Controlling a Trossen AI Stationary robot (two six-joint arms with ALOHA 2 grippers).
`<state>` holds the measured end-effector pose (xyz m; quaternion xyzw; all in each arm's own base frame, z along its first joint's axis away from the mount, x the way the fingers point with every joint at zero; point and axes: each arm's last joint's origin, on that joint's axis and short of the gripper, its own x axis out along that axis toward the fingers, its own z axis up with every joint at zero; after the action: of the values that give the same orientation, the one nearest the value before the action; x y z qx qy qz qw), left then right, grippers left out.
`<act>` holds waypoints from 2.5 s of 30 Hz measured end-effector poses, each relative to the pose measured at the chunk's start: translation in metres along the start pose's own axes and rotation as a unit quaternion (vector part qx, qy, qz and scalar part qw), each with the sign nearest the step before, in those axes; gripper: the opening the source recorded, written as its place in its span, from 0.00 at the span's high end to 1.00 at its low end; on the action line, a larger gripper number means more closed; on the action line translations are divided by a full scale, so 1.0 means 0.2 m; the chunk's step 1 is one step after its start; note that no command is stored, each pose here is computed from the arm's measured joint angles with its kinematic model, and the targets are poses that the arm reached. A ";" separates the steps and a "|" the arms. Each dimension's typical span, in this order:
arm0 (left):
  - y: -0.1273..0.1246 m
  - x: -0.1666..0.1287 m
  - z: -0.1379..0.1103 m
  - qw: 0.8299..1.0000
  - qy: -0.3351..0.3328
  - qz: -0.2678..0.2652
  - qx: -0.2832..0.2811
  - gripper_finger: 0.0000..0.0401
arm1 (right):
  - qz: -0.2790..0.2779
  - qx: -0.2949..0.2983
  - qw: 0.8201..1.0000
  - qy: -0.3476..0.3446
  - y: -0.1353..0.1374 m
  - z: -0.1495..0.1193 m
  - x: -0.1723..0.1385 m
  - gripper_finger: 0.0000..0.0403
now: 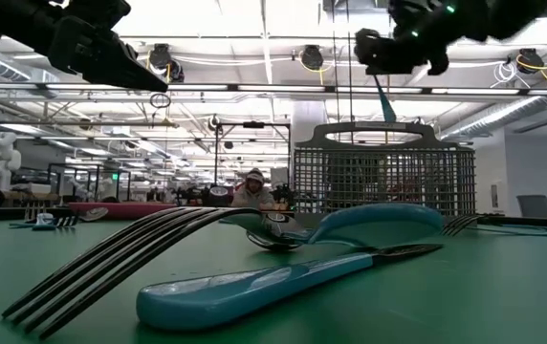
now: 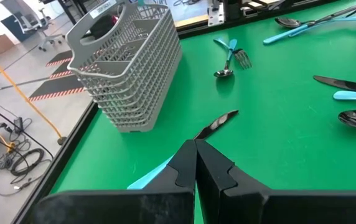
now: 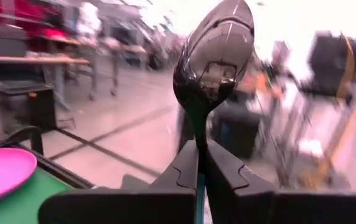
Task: Sort silverware
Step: Put the top center black spoon into the cutlery rack, then put the bottom right black spoon into the cutlery rack with the other black spoon
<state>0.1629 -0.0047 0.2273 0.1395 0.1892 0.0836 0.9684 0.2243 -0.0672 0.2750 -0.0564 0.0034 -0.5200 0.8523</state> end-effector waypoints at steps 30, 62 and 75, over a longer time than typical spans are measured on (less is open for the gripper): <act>0.00 0.00 0.00 1.000 0.000 0.001 -0.001 1.00 | -0.019 -0.038 0.998 0.039 -0.07 -0.35 -0.06 1.00; -0.01 0.04 0.02 0.998 -0.014 0.004 -0.054 1.00 | -0.015 -0.050 0.995 0.089 -0.10 -0.39 -0.09 0.60; 0.00 0.07 -0.01 0.985 0.010 0.062 -0.163 1.00 | 0.080 0.006 0.996 0.025 -0.01 -0.02 -0.13 0.59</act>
<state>0.1751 -0.0020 0.2210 -0.0098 0.1735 0.1744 0.9692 0.2093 -0.0452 0.2698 -0.0376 0.0262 -0.4511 0.8913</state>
